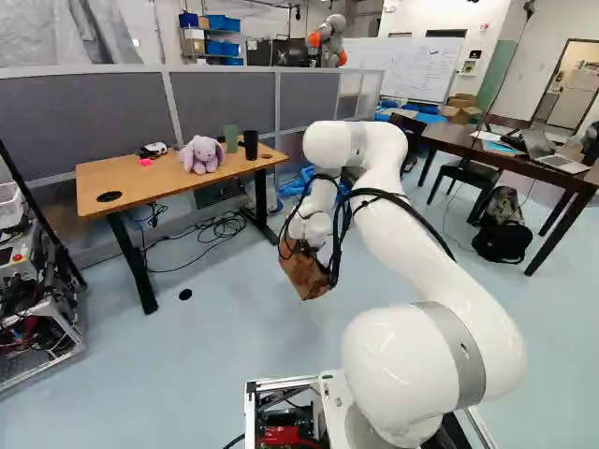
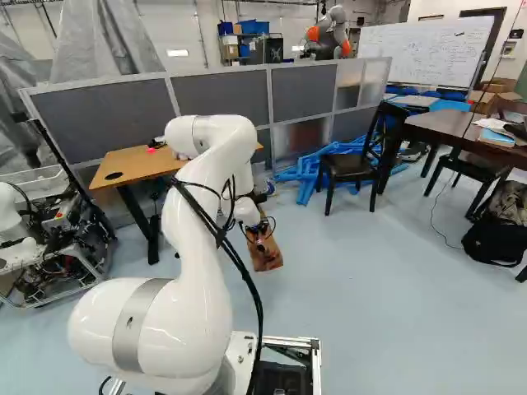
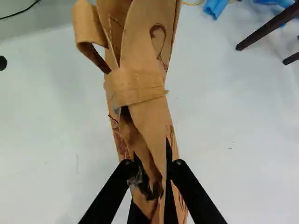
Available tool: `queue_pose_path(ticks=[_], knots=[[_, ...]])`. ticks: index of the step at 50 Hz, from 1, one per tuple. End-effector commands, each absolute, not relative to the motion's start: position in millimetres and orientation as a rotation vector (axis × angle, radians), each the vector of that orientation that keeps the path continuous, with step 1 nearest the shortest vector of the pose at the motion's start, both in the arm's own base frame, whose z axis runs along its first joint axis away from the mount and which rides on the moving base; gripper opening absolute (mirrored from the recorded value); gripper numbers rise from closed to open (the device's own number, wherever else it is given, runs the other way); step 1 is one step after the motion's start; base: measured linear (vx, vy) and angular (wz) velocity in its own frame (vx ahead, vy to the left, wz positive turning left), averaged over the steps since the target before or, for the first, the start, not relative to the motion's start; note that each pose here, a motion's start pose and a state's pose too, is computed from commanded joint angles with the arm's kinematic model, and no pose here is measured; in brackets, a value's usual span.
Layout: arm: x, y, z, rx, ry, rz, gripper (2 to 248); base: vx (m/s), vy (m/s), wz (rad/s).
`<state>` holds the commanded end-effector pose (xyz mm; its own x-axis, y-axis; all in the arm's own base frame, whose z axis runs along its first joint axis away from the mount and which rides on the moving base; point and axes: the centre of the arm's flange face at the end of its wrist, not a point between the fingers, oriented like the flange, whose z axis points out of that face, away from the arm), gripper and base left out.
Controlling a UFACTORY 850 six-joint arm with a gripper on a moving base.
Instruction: Pick up the bag on the ground and place it on the table
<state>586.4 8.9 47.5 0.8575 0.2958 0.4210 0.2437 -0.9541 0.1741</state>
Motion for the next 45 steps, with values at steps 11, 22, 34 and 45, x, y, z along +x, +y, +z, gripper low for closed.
queue_pose_path(ticks=[11,22,34,45], knots=[[590.7,9.3,60.9,2.926,0.425,0.676,23,0.000,0.000,0.000],[593.6,9.8,73.7,2.945,0.427,0.642,23,0.000,0.000,0.000],[595.4,10.4,88.0,2.967,0.430,0.598,23,0.000,0.000,0.000],[590.6,11.0,101.9,2.991,0.435,0.545,23,0.000,0.000,0.000]])
